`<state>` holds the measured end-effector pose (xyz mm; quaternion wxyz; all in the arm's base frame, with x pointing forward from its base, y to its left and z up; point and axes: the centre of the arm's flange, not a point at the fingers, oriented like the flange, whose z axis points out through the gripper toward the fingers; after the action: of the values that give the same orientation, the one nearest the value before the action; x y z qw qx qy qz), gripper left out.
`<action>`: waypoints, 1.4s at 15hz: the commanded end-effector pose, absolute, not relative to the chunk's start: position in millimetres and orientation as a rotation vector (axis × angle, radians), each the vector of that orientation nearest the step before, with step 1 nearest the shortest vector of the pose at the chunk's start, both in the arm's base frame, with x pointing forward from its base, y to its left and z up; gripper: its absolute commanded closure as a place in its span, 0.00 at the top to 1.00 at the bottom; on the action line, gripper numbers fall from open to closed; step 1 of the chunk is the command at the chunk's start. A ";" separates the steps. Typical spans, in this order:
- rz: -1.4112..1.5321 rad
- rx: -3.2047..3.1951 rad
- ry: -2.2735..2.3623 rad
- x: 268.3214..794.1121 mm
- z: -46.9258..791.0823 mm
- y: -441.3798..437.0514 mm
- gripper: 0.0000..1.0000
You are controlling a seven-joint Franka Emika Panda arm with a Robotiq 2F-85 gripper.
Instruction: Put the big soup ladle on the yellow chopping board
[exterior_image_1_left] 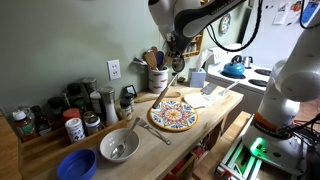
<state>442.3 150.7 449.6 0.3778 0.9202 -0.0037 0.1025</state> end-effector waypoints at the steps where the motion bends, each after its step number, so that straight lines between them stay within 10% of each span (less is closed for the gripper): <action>1: 0.204 2.528 0.025 418.1 425.8 136.5 0.01; 21: 0.338 2.838 0.131 373.5 328.2 106.5 0.04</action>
<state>373.5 106.5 328.2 0.1399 0.9822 0.0453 0.1170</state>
